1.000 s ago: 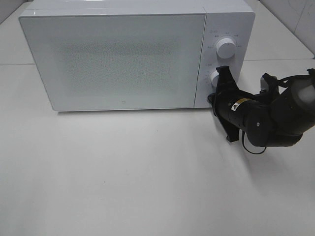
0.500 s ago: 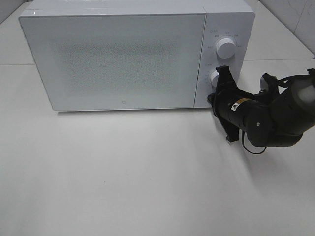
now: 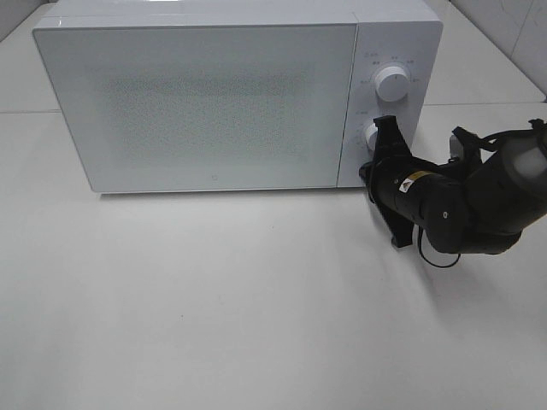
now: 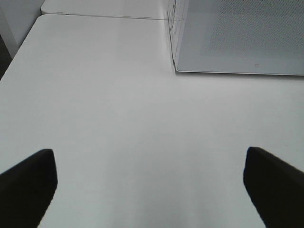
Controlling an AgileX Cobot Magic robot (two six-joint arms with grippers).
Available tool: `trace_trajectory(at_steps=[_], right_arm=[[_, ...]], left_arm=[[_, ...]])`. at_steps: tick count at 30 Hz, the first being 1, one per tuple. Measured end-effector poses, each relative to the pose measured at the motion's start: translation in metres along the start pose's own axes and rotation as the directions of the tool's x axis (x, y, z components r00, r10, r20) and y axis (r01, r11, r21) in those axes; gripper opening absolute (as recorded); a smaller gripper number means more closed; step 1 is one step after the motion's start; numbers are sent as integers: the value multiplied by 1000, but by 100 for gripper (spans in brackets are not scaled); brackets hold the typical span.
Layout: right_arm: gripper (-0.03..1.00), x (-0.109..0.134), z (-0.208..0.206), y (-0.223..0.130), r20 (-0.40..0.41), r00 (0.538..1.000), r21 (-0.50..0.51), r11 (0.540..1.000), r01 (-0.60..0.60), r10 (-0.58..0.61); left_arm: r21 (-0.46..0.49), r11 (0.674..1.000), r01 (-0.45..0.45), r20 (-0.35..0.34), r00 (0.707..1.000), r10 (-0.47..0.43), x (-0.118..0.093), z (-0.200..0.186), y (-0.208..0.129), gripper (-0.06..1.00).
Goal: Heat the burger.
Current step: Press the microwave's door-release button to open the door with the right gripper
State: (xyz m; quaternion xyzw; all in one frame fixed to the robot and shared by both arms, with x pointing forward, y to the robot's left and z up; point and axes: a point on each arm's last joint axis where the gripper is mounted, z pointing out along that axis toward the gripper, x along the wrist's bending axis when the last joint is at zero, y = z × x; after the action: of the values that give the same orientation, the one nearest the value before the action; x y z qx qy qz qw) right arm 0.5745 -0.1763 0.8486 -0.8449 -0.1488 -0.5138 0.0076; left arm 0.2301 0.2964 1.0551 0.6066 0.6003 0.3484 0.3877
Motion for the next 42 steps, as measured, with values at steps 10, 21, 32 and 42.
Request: trace_trajectory(at_steps=[10, 21, 32, 42], right_arm=[[2, 0, 0, 0, -6, 1000, -6, 1000, -7, 7], [2, 3, 3, 0, 5, 1000, -4, 1000, -24, 24], [2, 5, 5, 1, 10, 999, -7, 999, -38, 38], [2, 8, 11, 6, 49, 998, 5, 999, -46, 46]], left_arm=[[0, 1000, 0, 0, 1000, 0, 0, 0, 0, 99], [0, 1000, 0, 0, 1000, 0, 0, 0, 0, 99], [0, 1000, 0, 0, 1000, 0, 0, 0, 0, 99], [0, 1000, 0, 0, 1000, 0, 0, 0, 0, 99]])
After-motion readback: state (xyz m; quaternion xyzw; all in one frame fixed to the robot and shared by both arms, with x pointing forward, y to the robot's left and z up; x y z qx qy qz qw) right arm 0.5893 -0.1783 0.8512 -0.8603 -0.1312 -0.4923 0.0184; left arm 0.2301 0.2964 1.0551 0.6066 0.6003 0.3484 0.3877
